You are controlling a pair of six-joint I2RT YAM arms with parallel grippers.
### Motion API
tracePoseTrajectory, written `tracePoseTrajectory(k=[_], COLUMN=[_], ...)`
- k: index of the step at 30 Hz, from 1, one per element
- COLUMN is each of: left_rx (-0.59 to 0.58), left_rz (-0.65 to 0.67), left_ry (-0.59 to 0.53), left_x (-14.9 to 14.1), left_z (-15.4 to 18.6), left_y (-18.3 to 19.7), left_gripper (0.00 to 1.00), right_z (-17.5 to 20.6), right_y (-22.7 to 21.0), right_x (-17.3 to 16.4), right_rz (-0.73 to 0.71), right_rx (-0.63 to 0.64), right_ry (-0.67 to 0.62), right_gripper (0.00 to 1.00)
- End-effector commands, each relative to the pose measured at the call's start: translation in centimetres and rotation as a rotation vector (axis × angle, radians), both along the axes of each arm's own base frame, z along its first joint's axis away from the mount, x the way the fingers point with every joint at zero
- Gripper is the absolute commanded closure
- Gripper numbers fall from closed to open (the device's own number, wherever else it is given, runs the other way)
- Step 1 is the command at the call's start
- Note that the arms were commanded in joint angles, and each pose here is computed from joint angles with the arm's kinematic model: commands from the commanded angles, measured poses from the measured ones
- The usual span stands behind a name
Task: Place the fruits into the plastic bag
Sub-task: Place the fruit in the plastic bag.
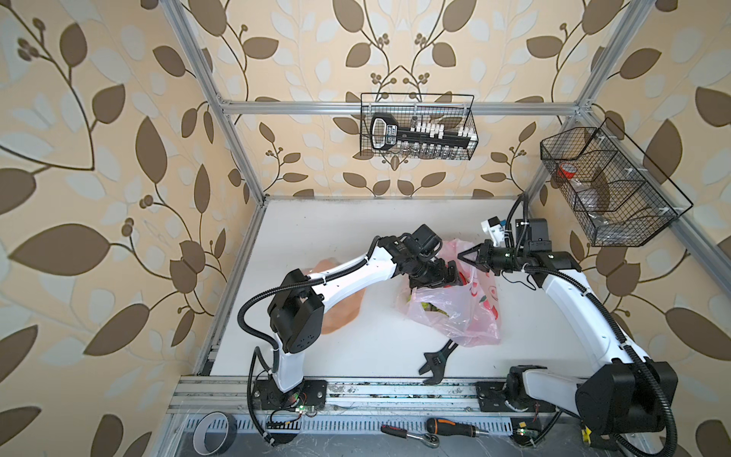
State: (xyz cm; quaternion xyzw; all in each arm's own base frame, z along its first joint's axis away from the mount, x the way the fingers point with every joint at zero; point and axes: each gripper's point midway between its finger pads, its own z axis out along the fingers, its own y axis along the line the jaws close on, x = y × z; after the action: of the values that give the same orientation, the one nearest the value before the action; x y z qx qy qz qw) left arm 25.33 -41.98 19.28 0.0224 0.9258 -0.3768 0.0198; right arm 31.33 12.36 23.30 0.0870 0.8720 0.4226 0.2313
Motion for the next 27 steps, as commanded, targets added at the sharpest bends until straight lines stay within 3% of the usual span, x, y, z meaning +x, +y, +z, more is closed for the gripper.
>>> tracePoseTrajectory(k=[1,7,18,27], left_rx=[-0.004,0.15,0.295,0.432], left_rz=[0.067,0.156,0.313,0.444], left_ry=[-0.122,-0.218,-0.288,-0.227], left_x=[1.0,2.3,3.3,2.0], left_z=[4.1,4.7,5.9,3.0], left_y=[2.3,6.9,16.9,26.2], left_gripper=[0.01,0.01,0.01,0.01], right_z=[1.9,1.9,2.1,2.2], right_y=[0.0,0.1,0.2,0.2], right_x=[-0.1,-0.1,-0.1,-0.2], right_rz=[0.02,0.023,0.031,0.036], right_rx=[-0.003,-0.003,0.002,0.002], right_ry=[-0.055,-0.055,-0.054,-0.057], right_gripper=[1.0,1.0,1.0,1.0])
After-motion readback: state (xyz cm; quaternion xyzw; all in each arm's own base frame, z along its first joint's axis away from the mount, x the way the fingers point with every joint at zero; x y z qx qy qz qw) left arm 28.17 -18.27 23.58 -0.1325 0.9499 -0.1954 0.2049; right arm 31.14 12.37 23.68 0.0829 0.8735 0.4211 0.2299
